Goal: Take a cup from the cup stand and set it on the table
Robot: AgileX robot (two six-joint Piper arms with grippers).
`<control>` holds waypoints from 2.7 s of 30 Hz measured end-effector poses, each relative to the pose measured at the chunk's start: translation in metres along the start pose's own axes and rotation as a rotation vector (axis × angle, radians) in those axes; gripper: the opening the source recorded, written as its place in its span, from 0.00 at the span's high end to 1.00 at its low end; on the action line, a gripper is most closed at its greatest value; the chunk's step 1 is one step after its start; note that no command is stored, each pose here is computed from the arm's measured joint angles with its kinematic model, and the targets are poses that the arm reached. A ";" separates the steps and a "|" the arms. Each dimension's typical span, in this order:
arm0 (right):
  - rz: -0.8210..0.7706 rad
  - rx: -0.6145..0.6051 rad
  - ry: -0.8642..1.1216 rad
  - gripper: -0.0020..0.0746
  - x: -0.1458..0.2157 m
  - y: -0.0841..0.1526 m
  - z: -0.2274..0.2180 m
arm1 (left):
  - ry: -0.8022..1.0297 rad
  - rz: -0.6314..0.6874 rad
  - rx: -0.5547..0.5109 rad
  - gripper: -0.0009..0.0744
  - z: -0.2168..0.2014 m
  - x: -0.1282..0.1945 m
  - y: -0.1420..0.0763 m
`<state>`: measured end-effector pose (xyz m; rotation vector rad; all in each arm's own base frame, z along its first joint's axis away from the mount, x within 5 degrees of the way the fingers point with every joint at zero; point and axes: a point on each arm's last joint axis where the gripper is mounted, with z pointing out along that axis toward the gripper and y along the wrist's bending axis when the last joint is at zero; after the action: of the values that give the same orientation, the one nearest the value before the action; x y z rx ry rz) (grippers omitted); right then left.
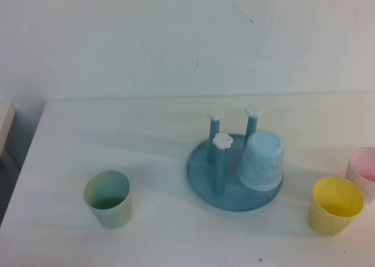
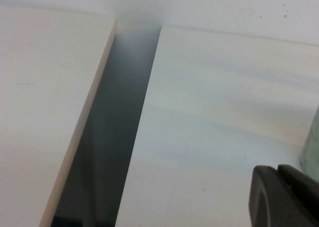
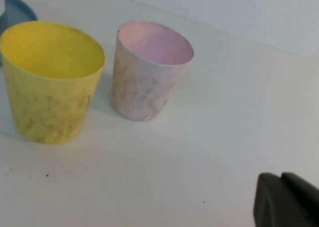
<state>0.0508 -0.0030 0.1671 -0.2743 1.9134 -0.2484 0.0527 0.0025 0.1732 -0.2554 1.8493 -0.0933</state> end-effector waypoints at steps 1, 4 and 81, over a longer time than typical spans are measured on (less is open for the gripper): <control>0.000 0.000 0.000 0.98 0.000 0.000 0.000 | 0.000 0.000 0.000 0.99 0.000 0.000 0.000; 0.000 0.000 0.000 0.98 0.000 0.000 0.000 | 0.000 0.000 0.000 0.99 0.000 0.000 0.000; -0.552 -0.907 0.675 0.58 -0.278 0.101 0.208 | 0.000 -0.002 0.001 0.99 0.000 0.000 0.000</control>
<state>0.3332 0.1697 0.3111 -1.4856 2.4784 0.2267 0.0527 0.0024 0.1732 -0.2570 1.8491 -0.0954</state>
